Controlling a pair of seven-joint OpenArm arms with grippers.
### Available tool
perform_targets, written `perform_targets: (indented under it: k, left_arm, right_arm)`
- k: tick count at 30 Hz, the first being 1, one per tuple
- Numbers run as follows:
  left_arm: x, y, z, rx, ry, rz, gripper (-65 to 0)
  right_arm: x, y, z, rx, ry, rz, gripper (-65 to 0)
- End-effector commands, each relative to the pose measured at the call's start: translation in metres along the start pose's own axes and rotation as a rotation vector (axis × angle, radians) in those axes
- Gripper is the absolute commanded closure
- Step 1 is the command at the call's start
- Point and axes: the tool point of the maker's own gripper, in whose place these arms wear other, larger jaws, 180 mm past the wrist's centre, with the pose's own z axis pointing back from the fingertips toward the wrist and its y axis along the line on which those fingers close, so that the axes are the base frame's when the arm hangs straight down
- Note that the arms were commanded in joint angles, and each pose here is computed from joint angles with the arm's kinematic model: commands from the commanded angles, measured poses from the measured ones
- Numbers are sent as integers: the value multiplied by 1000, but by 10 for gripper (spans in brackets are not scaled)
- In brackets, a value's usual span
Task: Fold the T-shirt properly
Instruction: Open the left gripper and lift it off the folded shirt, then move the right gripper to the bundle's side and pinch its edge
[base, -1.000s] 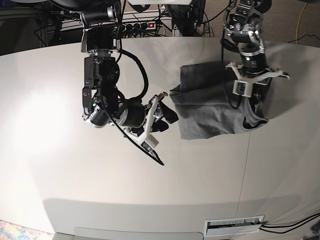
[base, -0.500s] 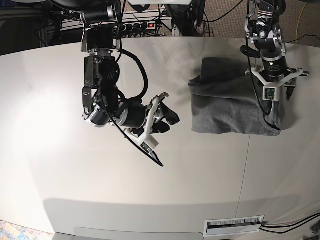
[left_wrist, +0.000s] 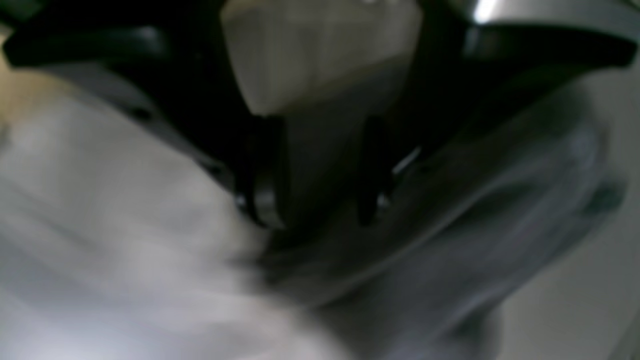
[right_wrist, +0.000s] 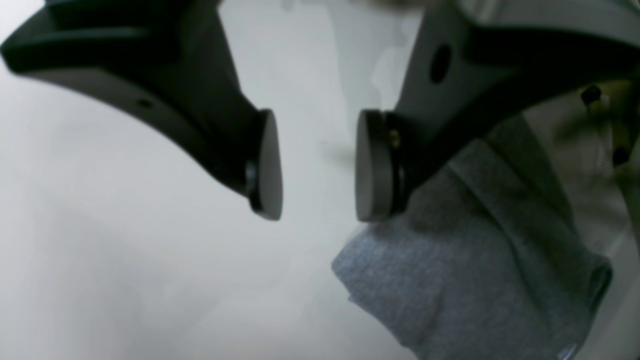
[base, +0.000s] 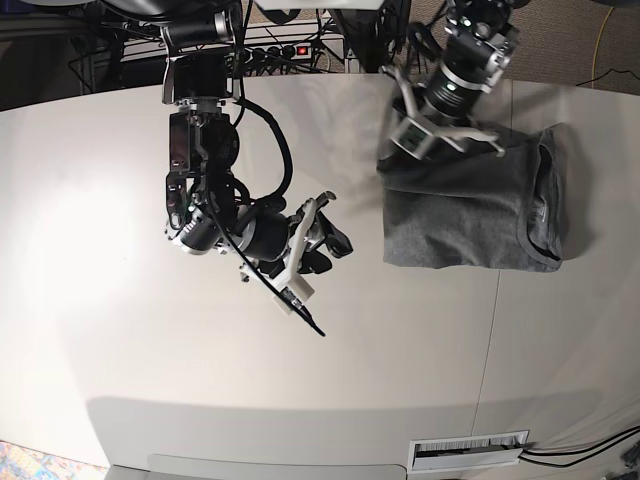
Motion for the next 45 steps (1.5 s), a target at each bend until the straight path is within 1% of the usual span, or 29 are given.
perform_targets:
  k: [1,3,5,7,10,13,17,23,28,33,34,36,37,39,42,45]
  left_arm:
    - [10,3,3,27,-36,-50,-229]
    - [13,-1,5,21,-59,-133,-228]
    - [14,0,6,44,-75,-233,-228]
    - [13,6,5,71,-91,-303,-227]
    - [3,13,-4,85,-77,-371,-205]
    - [-11,17,-16,88,-46,-432,-202]
    - [-8,29,-22,148,-60,-495,-202]
    - [5,22,-25,132,-105,-516,-195]
    - [4,19,-30,123,-102,-522,-93]
    - [-4,24,-39,129,-76,-539,-83]
    - [-3,25,-40,132,-76,-541,-71]
    - [-2,26,-40,135,-77,-541,-15]
    - [-2,26,-40,135,-77,-541,0]
    - [-2,27,-39,144,-79,-533,0]
    - [0,35,-35,200,-75,-499,0]
    - [4,35,-27,231,-67,-500,0]
  right_arm:
    - [21,0,4,2,-61,22,-255]
    - [20,0,4,2,-56,22,-255]
    - [19,0,4,2,-55,22,-255]
    - [20,0,4,2,-55,22,-255]
    - [20,1,4,5,-58,21,-255]
    - [20,1,4,5,-58,21,-255]
    - [21,0,4,5,-62,21,-255]
    - [21,0,4,4,-64,21,-255]
    - [21,0,4,4,-63,21,-255]
    - [21,1,4,5,-64,21,-255]
    - [21,1,4,5,-64,21,-255]
    - [21,0,4,4,-63,21,-255]
    - [21,0,4,4,-63,21,-255]
    - [21,0,4,4,-64,21,-255]
    - [23,0,4,1,-73,23,-255]
    - [27,-2,4,-11,-94,28,-255]
